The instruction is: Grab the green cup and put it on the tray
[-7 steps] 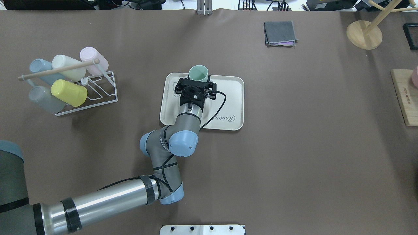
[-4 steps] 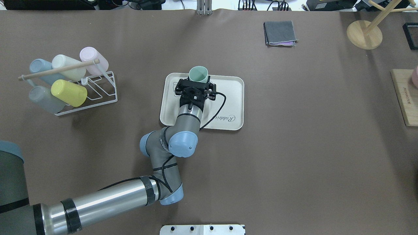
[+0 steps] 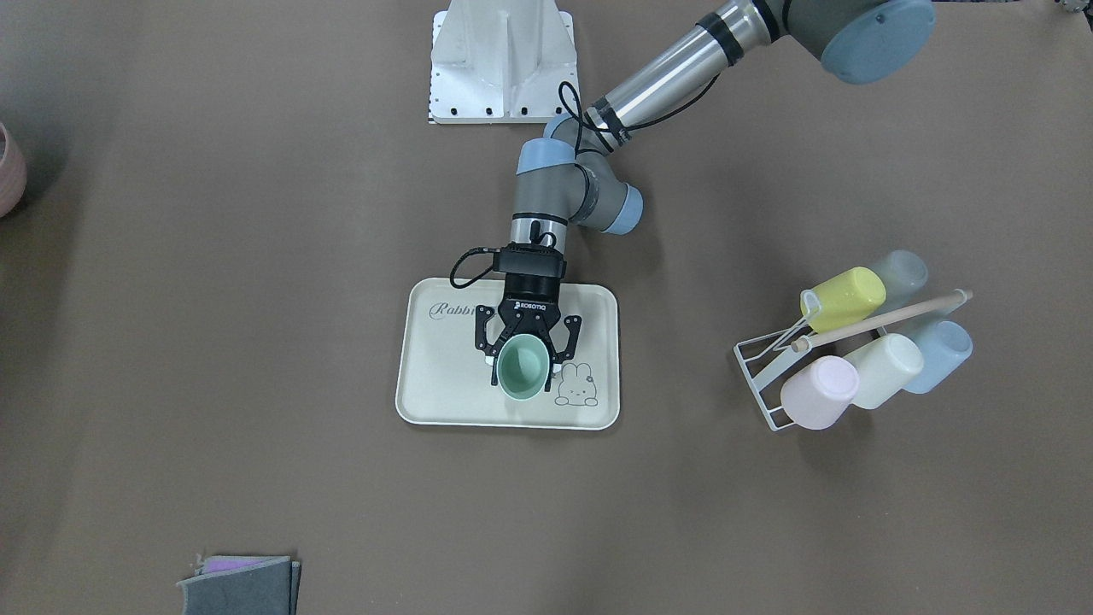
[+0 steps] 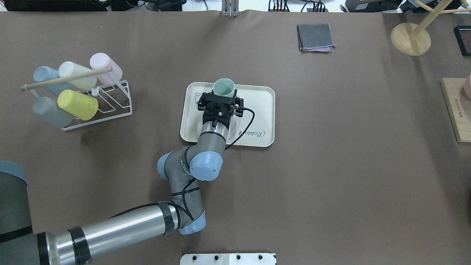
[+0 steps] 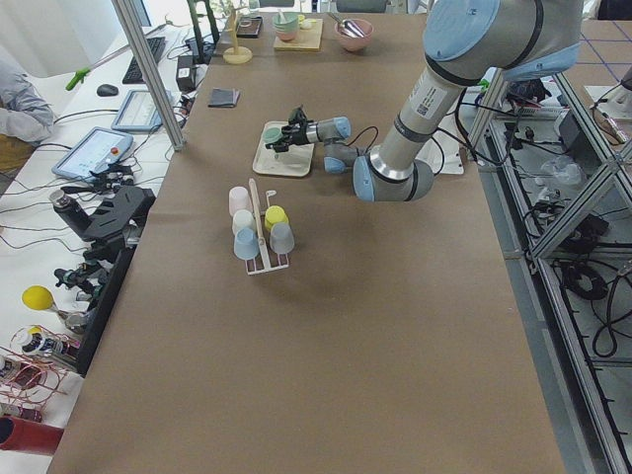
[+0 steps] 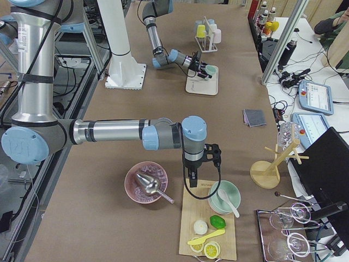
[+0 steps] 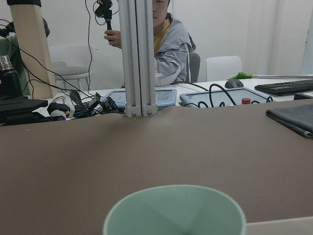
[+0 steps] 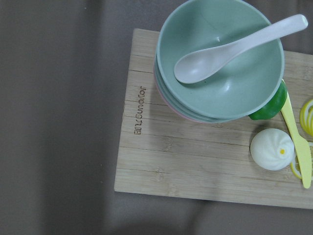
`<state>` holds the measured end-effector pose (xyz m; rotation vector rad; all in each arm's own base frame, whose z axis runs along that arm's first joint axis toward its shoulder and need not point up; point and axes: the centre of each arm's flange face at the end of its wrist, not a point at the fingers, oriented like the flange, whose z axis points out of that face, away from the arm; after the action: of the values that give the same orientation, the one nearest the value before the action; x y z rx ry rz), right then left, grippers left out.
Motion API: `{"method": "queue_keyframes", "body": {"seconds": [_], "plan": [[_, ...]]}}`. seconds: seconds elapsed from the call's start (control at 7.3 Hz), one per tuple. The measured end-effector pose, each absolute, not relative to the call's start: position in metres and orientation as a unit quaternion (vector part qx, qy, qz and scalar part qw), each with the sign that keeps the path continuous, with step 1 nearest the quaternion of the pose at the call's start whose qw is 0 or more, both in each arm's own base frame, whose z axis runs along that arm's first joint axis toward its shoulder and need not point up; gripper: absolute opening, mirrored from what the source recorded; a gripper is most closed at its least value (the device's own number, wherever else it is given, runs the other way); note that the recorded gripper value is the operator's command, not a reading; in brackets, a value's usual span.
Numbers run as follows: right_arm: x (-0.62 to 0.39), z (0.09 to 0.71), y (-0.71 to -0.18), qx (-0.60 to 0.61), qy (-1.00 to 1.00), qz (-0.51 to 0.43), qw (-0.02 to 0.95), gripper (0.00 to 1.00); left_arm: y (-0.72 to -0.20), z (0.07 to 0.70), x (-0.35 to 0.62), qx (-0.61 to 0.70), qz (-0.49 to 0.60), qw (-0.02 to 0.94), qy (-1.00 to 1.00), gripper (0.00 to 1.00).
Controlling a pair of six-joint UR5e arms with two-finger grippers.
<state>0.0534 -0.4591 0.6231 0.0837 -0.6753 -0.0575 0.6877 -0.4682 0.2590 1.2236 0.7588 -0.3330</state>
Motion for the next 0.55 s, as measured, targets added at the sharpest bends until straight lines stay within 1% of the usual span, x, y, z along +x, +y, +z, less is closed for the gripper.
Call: {"method": "queue_keyframes", "body": {"seconds": [0.55], "plan": [[0.053, 0.623, -0.459, 0.041, -0.331, -0.029, 0.942, 1.0, -0.453, 0.259, 0.689, 0.561, -0.147, 0.734, 0.354, 0.99]]}}
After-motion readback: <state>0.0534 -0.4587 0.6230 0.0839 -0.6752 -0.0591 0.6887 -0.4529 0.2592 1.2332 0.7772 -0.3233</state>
